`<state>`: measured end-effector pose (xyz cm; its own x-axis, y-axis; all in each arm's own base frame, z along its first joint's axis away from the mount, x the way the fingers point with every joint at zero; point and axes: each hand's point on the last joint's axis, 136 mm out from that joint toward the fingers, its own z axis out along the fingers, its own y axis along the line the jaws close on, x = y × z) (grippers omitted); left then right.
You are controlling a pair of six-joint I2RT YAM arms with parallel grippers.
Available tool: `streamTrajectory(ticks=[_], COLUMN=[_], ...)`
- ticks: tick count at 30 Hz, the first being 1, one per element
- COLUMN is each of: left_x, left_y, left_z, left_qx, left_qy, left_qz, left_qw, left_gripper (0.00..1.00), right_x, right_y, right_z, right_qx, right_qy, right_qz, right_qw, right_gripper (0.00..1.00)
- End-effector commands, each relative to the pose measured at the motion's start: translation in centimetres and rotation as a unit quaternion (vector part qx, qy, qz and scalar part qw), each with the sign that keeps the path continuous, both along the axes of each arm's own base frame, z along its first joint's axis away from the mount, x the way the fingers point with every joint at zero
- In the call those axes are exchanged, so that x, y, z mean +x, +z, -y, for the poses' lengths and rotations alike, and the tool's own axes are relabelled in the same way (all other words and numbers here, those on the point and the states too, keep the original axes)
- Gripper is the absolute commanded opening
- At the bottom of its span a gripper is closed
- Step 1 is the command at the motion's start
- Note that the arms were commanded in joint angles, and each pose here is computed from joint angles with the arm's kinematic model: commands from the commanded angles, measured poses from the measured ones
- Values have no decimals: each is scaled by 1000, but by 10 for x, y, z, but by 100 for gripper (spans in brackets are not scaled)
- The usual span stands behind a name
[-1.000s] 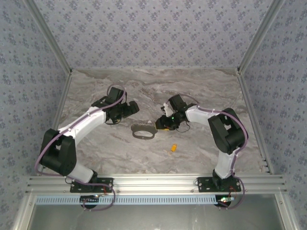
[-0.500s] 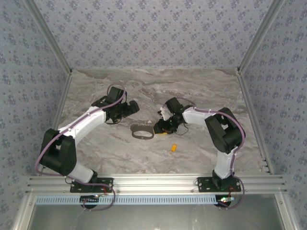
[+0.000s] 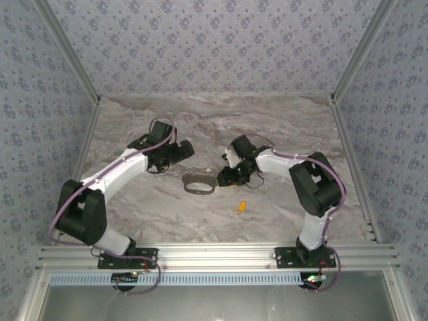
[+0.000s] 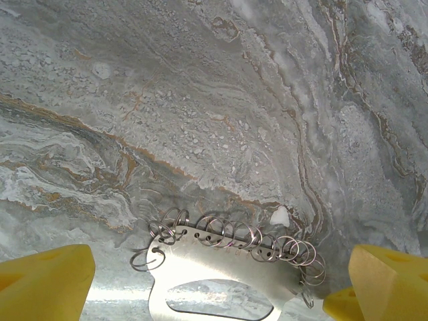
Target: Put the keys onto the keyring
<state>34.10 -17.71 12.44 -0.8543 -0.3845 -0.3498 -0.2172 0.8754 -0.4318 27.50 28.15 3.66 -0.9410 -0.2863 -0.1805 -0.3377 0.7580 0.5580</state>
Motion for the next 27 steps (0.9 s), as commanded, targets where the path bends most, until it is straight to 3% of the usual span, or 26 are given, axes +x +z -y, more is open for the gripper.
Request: streamTrajectory(ticks=[1, 27], left_x=[7, 7], left_y=[10, 10], left_z=[6, 0], left_qx=[-12, -26], left_qy=[-3, 6], left_qz=[13, 12], left_qw=[1000, 1000], left_gripper=[98, 98], right_x=[1, 0], right_y=[8, -7], right_z=[-4, -12], right_qx=[-9, -38], right_qy=[15, 38], right_qz=[17, 18], right_qw=[1000, 998], right_gripper=[42, 33])
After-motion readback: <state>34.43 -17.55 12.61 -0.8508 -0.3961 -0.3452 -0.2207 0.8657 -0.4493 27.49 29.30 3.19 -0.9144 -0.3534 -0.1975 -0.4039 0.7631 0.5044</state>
